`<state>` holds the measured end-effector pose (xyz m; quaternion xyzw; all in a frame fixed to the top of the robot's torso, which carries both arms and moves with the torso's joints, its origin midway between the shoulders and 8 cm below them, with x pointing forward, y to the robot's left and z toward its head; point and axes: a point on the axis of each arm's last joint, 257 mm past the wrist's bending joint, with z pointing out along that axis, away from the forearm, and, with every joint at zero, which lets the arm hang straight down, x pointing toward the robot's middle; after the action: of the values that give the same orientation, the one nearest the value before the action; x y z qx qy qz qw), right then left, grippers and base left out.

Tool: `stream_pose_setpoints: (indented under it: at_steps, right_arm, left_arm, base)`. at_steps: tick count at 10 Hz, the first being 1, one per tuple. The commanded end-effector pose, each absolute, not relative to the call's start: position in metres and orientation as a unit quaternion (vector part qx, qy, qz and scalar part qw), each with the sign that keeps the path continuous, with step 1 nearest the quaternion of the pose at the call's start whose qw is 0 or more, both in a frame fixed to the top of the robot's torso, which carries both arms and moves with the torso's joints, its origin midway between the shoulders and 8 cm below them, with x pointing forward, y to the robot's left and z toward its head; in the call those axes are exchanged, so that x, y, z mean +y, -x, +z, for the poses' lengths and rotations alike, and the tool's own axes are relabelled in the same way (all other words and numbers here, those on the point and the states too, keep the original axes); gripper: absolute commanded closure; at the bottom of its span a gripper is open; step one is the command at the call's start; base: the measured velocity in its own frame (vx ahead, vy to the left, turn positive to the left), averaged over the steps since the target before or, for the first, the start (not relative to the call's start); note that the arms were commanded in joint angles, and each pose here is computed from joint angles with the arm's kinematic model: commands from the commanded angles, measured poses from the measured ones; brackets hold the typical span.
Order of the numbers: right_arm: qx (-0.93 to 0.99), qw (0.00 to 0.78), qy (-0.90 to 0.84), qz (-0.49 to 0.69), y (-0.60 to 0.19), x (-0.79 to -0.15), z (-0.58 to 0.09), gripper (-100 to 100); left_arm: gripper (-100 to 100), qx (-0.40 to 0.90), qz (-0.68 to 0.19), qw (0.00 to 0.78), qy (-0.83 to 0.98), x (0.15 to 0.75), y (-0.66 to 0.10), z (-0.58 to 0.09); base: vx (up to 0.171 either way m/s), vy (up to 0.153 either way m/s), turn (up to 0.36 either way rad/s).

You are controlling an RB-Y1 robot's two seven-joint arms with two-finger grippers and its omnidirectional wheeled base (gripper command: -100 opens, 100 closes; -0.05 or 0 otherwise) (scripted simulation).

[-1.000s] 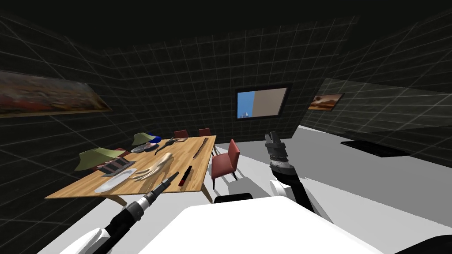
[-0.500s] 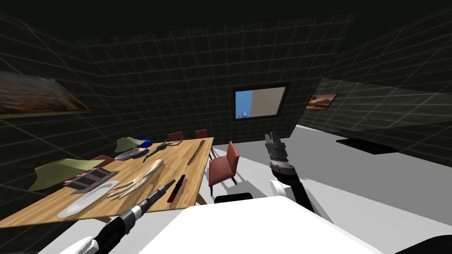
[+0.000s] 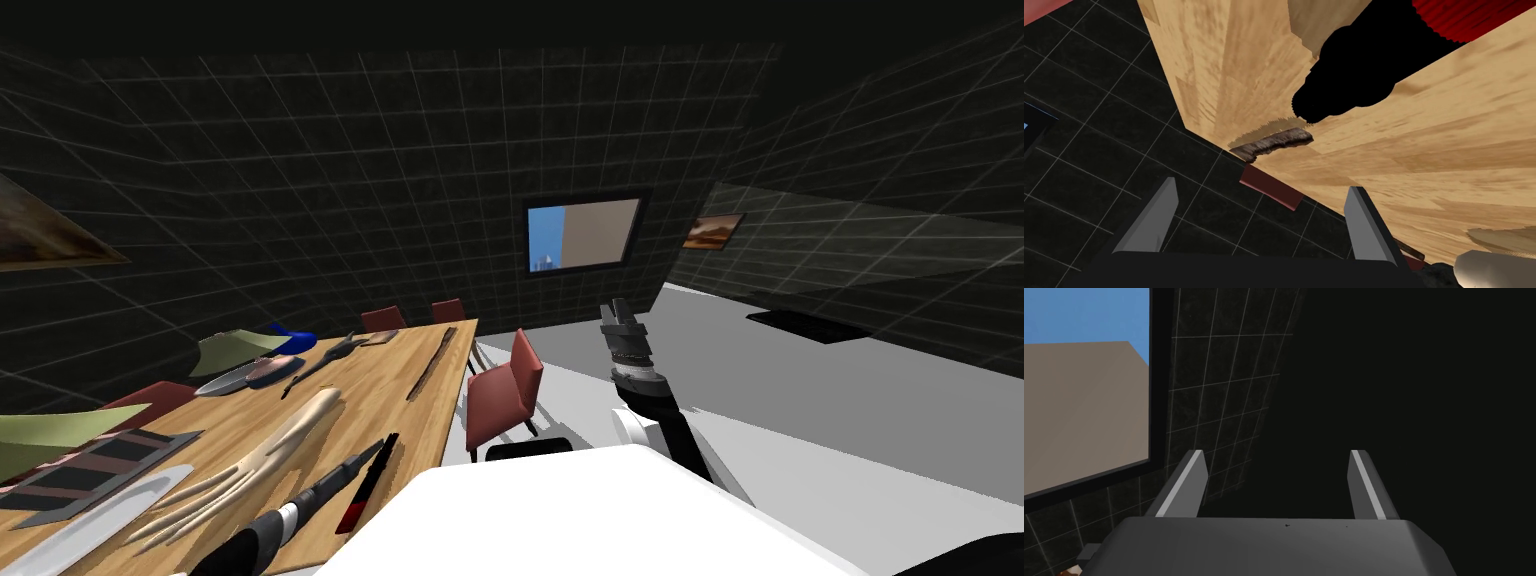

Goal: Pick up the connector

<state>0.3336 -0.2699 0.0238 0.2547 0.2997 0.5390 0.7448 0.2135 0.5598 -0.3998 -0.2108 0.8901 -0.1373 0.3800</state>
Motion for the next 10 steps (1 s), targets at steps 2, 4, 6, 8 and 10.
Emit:
stream_pose_setpoints:
  at_steps: [2,4,6,8,10]
  right_arm:
    - [0.300,0.745,-0.255,0.539,-0.334,-0.270,0.024,0]
    - [0.300,0.745,-0.255,0.539,-0.334,-0.270,0.024,0]
    - [0.300,0.745,-0.255,0.539,-0.334,-0.270,0.024,0]
    - [0.300,0.745,-0.255,0.539,-0.334,-0.270,0.024,0]
    - [0.300,0.745,-0.255,0.539,-0.334,-0.270,0.024,0]
  left_arm:
    - [-100,0.911,-0.107,0.336,0.213,0.567,-0.175,-0.431]
    - [-100,0.922,-0.095,0.306,0.218,0.564,-0.147,-0.453]
    - [-100,0.928,-0.091,0.280,0.227,0.556,-0.120,-0.473]
    - [-100,0.928,-0.091,0.280,0.227,0.556,-0.120,-0.473]
    - [-100,0.928,-0.091,0.280,0.227,0.556,-0.120,-0.473]
  base:
    - [0.145,0.045,-0.063]
    - [0.035,0.031,-0.064]
    - [0.002,0.014,-0.041]
    - [0.000,0.003,-0.008]
    - [-0.001,-0.008,0.023]
